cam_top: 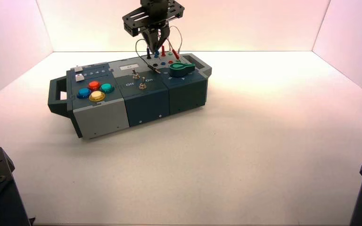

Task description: Insert the blue wire.

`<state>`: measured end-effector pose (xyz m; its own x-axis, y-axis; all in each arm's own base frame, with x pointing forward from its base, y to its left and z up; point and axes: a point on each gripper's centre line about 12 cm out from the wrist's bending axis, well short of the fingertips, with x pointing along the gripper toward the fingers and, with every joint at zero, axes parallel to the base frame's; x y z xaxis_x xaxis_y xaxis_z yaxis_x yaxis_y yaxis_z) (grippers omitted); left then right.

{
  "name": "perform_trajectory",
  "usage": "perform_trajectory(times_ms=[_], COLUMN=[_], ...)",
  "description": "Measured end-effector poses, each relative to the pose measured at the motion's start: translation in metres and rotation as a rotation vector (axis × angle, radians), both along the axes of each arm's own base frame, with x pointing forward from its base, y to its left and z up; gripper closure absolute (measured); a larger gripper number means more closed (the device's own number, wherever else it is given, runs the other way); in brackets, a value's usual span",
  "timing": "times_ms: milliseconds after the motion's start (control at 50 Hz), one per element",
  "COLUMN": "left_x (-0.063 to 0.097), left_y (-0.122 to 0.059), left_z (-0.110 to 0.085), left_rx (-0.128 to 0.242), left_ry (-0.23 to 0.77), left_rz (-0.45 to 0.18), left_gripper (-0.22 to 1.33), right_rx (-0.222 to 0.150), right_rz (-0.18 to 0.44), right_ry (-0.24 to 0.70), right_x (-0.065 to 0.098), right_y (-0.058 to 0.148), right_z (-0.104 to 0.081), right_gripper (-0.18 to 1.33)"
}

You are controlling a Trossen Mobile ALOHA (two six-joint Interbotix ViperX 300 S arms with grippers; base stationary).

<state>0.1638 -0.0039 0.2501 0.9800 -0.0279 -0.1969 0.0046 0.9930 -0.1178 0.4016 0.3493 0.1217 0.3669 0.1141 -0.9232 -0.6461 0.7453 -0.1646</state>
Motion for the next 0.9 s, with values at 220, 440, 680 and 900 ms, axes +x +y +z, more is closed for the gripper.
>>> perform_trajectory(times_ms=[220,440,680,900], left_x=[0.0,0.0,0.0,0.0], left_y=[0.0,0.0,0.0,0.0], left_z=[0.0,0.0,0.0,0.0], left_rx=[0.0,0.0,0.0,-0.002], left_ry=[-0.003,-0.003,-0.001,-0.003], left_rz=[-0.001,0.0,-0.001,0.001], left_gripper=[1.28,1.28,1.27,1.28], right_rx=[0.001,-0.007,-0.012,-0.014], right_rz=[-0.002,-0.002,-0.003,-0.001], right_ry=[-0.001,0.004,0.01,0.008], right_x=[0.001,0.0,0.0,0.0], right_y=[-0.001,-0.003,-0.003,-0.003], right_z=[-0.001,-0.005,-0.009,-0.009], right_gripper=[1.14,1.14,1.14,1.14])
